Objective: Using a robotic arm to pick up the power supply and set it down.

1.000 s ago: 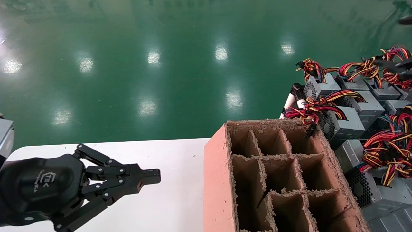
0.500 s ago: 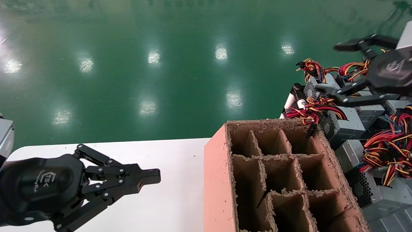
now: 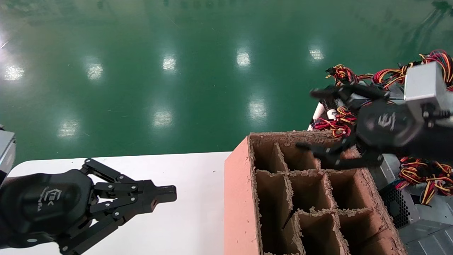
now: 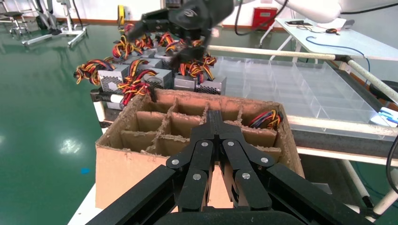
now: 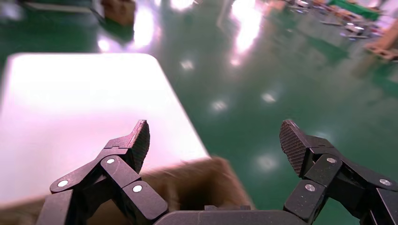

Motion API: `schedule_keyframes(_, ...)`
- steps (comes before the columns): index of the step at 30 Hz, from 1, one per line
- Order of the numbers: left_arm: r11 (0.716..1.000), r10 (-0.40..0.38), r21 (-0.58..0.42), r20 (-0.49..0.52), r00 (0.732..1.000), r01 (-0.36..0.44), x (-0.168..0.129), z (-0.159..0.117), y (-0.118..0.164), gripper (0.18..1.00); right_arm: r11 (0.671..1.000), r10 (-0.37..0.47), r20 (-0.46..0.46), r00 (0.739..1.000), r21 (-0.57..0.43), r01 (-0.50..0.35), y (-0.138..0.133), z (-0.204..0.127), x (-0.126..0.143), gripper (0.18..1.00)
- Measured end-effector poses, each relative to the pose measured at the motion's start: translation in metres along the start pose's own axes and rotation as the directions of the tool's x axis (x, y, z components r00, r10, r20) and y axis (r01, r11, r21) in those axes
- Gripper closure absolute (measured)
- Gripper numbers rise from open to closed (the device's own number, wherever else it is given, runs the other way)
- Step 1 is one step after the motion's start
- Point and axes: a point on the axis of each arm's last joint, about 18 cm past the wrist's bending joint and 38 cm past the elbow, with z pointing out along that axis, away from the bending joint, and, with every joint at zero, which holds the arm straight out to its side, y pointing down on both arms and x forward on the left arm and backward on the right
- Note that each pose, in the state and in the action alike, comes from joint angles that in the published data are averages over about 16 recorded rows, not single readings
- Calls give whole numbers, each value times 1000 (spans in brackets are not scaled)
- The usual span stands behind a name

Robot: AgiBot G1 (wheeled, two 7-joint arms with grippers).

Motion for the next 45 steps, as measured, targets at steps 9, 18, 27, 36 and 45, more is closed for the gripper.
schedule_keyframes(9, 1000, 0, 0, 0, 1000, 0, 0, 0, 0, 993, 984, 123, 168, 978, 111, -143, -6, 18, -59, 179)
schedule_keyframes(18, 1000, 0, 0, 0, 1000, 0, 0, 0, 0, 993, 955, 193, 288, 938, 164, -247, -13, 23, -100, 179)
schedule_keyframes(27, 1000, 0, 0, 1, 1000, 0, 0, 0, 0, 993, 951, 199, 302, 932, 171, -258, -15, 23, -104, 179)
schedule_keyframes(36, 1000, 0, 0, 1, 1000, 0, 0, 0, 0, 987, 955, 194, 288, 938, 164, -248, -13, 23, -100, 179)
schedule_keyframes(45, 1000, 0, 0, 1, 1000, 0, 0, 0, 0, 927, 957, 192, 281, 940, 160, -244, -13, 22, -97, 179)
